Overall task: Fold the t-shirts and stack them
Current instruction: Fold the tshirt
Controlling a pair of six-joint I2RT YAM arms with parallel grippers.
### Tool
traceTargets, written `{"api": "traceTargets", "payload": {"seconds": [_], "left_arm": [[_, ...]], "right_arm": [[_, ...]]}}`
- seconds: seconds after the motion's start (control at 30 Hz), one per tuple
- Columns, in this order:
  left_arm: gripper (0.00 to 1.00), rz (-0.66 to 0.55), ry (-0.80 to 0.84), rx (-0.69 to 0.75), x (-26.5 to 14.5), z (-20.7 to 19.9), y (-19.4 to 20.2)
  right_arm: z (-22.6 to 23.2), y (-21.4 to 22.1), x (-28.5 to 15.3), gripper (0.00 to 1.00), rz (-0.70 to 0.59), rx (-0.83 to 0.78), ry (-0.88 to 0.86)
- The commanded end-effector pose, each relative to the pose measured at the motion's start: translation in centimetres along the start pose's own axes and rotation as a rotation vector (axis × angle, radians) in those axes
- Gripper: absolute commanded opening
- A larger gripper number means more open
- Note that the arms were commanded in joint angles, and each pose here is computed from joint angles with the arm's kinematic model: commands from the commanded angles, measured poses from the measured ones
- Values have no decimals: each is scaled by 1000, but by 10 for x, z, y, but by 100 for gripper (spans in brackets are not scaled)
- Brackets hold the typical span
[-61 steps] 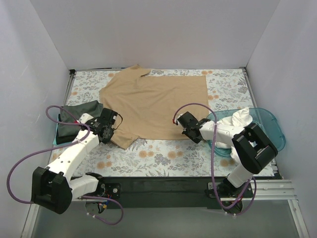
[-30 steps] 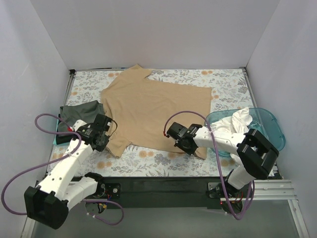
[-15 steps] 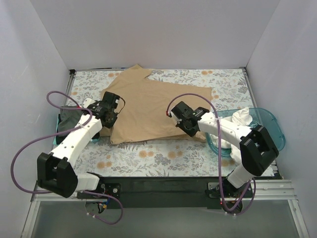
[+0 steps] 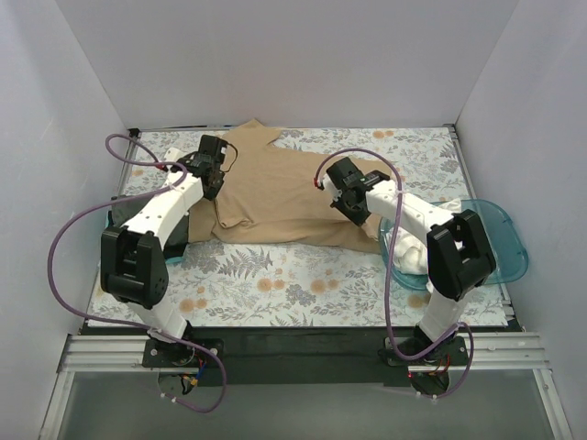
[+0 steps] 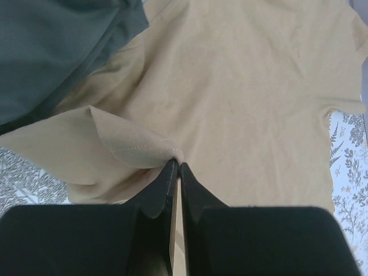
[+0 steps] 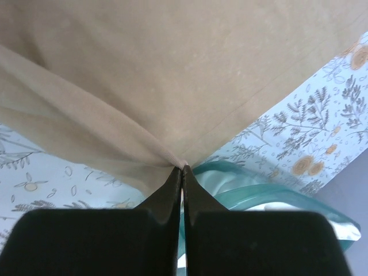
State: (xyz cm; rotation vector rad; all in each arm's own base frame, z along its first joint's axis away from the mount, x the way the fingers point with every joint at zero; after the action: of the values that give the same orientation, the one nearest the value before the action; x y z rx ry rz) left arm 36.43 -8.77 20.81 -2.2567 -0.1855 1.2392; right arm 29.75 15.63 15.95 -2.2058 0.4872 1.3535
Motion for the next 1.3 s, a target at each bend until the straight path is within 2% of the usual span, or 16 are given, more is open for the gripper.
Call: {"api": "traceTargets", "payload": {"seconds": [0.0, 0.37, 0.67, 0.73, 0.8, 0.83, 0.87, 0.9, 0.93, 0.97, 1.0, 1.13, 1.17, 1.23, 1.27], "left_arm": [[0, -51, 70, -5, -1, -23, -13], [0, -51, 73, 68, 42, -58, -6], [0, -55, 127, 156, 82, -99, 5], [0, -50, 145, 175, 96, -112, 10], [0, -30, 143, 230, 115, -117, 20], [2, -26, 142, 238, 118, -120, 17], [10, -39, 176, 230, 113, -134, 9], [38, -30, 183, 256, 114, -137, 9], [52, -23, 164, 275, 116, -136, 8], [71, -36, 173, 269, 110, -141, 2], [82, -39, 162, 268, 106, -139, 0], [86, -35, 138, 261, 83, -117, -8], [86, -47, 163, 240, 64, -115, -19], [87, -38, 119, 242, 60, -91, -15], [87, -41, 143, 227, 43, -86, -23]], "right_arm": [[-19, -13, -5, 1, -31, -17, 18], [-47, -25, 16, 1, -14, -27, 29], [-67, -34, 49, 1, 35, -28, 42], [-73, -37, 52, 4, 33, -31, 56], [-77, -38, 57, 11, 48, -38, 73], [-83, -40, 57, 17, 56, -38, 105], [-87, -39, 59, 26, 67, -34, 118], [-90, -40, 58, 34, 68, -27, 136], [-96, -41, 56, 46, 73, -11, 166], [-100, -40, 54, 75, 72, 2, 179], [-102, -41, 51, 97, 64, 15, 192], [-107, -42, 30, 98, -13, 105, 237], [-107, -41, 21, 98, -56, 143, 248], [-103, -41, 12, 98, -110, 186, 227], [-104, -40, 1, 98, -150, 214, 228]]}}
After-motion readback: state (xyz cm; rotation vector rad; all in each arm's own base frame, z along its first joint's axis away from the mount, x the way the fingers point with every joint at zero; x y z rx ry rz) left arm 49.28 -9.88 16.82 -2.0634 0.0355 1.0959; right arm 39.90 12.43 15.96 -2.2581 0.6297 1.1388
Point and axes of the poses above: each gripper's point midway between its finger pads, its own x axis out along the fingers, its own z axis along the line the jaws close on, y = z × x, the point moved 8 cm from there along -x, back along the fingers, and after that the axes turned 4 degrees about -x, right-handed, at the moved point
